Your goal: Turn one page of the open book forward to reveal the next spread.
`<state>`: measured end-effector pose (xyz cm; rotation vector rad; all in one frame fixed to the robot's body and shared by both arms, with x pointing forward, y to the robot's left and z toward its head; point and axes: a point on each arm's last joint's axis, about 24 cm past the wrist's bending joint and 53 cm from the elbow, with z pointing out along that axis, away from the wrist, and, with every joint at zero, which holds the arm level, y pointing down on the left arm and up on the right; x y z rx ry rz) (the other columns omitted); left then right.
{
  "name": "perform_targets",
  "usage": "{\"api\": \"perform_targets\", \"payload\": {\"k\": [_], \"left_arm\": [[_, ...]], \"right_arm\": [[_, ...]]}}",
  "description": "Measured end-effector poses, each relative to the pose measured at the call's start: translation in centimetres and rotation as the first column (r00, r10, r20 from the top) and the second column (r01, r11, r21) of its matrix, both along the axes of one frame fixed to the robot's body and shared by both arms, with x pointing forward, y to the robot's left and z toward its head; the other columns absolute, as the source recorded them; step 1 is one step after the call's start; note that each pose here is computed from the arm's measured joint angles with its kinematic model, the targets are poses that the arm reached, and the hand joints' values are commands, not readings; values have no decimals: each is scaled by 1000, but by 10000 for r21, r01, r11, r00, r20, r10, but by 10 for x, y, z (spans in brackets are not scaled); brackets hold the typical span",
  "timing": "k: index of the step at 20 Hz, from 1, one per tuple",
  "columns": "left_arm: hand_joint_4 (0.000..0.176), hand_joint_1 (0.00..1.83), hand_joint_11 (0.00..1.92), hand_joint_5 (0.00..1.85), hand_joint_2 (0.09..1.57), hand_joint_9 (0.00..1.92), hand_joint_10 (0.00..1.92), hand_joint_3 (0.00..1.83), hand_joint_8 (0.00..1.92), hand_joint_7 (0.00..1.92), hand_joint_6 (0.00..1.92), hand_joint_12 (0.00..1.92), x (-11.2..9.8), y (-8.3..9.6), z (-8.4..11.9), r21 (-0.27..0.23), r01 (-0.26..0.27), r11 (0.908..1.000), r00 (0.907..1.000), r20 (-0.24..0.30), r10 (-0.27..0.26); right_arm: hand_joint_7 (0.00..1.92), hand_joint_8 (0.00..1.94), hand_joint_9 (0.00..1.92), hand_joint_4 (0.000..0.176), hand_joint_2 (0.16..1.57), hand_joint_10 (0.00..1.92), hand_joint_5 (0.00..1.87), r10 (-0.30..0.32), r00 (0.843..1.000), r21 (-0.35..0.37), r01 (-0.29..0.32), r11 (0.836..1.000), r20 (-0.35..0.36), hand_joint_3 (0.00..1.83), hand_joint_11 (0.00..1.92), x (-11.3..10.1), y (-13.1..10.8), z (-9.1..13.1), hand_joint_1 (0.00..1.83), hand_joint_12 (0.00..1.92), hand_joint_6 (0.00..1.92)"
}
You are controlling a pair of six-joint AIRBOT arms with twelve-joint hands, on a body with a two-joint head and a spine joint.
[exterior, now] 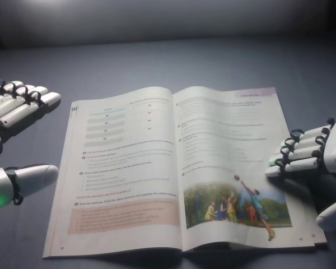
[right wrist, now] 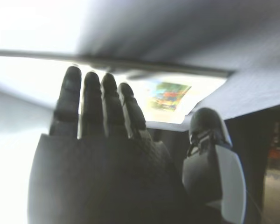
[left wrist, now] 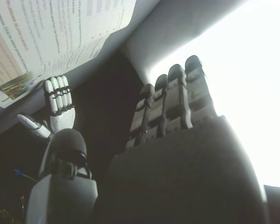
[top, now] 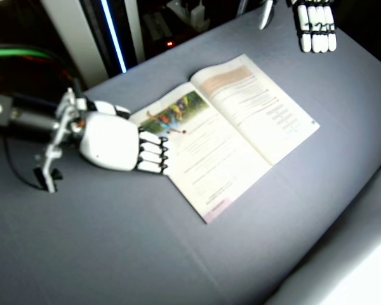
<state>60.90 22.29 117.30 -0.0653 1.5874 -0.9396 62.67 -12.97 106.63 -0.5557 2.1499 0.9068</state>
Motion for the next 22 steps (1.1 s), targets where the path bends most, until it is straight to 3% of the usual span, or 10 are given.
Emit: {"api": "perform_targets", "payload": {"k": [4,11,16,22], "left_arm": [[0,0,0,47,1287,16,4,13,3,12,10,0,1,-1,3,-103,31,9999,10000,38,-30],[0,0,8,50,1290,22,5,7,5,18,6,3,0,-1,4,-135,34,9999,10000,81,-33],[0,0,14,56,1280,36,6,2,5,28,5,6,2,-2,12,-252,78,9997,9994,346,-70],[0,0,8,39,1269,25,2,0,1,13,0,4,4,-2,17,-359,30,9994,9989,467,-13]], "right_arm": [[36,3,24,0,1183,3,53,207,9998,104,-206,9997,-27,4,5,-1,11,-1,0,1,3],[0,0,0,0,1128,0,0,713,9950,979,-780,9921,701,0,0,13,57,32,0,0,0],[0,0,0,0,1160,0,0,1349,9872,1373,-1457,9798,850,0,0,13,98,33,0,0,0],[11,4,0,0,1211,0,7,1489,9833,1776,-1658,9700,1047,20,0,20,127,37,0,0,3]]}}
